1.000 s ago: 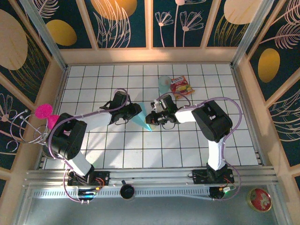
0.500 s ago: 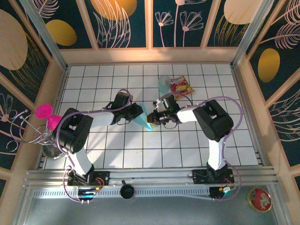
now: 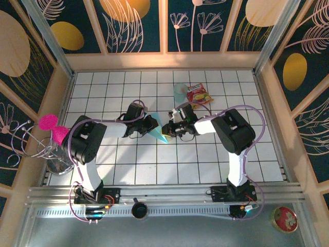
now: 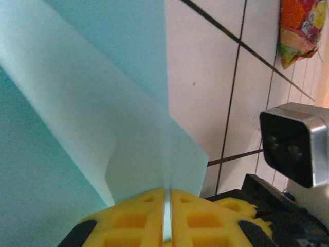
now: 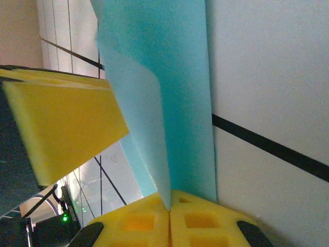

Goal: Fold a paper plane with a square sheet of paper (pick it up from the middle)

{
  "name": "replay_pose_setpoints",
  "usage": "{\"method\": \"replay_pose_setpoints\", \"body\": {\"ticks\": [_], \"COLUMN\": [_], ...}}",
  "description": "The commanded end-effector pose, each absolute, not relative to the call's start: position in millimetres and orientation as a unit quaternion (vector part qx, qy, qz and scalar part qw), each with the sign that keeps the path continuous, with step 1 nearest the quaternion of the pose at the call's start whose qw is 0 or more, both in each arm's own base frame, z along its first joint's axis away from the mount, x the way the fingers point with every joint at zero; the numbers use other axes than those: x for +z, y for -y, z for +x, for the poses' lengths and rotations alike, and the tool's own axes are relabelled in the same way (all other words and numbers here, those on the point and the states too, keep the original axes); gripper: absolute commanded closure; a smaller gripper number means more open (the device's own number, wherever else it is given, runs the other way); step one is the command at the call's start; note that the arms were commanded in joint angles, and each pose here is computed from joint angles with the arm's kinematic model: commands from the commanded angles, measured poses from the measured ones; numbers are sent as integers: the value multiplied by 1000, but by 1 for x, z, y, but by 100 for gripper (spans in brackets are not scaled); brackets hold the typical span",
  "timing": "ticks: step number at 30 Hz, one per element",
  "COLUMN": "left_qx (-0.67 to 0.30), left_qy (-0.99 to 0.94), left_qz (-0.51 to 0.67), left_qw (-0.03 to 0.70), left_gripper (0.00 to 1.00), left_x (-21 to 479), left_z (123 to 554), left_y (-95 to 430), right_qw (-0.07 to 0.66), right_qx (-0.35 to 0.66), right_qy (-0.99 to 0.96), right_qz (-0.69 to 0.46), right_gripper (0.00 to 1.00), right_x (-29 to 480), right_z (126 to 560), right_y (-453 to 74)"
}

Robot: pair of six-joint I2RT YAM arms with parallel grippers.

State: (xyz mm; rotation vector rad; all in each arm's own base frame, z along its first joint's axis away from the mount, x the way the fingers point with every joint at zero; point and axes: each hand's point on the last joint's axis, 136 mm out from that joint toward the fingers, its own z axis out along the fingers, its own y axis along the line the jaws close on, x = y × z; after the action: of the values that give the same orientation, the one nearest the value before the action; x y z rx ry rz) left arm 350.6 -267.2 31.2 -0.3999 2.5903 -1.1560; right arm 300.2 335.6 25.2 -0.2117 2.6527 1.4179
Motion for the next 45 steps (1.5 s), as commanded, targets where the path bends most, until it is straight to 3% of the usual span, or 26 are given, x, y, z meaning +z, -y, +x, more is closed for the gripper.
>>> {"method": "replay_pose_setpoints", "body": {"ticks": [1,16,30,45], "left_qx": [-412,-407,-406,-377], "left_qy": [-891,-894,-895,-905], "left_qz": [-132,-129,-128,-147], "left_qw": [139,134,132,130], "left_gripper": [89,89,89,90], "left_x": [34,30,29,20], "left_z": [359,364,363,361], "left_y": [271,273,273,261], "right_qw": [49,98,94,60], "right_qx": [465,456,392,364], "right_qy": [-882,-883,-912,-927], "right_qz": [-57,-60,-69,-66], "right_gripper": [90,66,66,76], "right_x": [16,51,23,-4], "right_z": [298,300,298,286], "right_y": [-329,-314,-311,-304]}}
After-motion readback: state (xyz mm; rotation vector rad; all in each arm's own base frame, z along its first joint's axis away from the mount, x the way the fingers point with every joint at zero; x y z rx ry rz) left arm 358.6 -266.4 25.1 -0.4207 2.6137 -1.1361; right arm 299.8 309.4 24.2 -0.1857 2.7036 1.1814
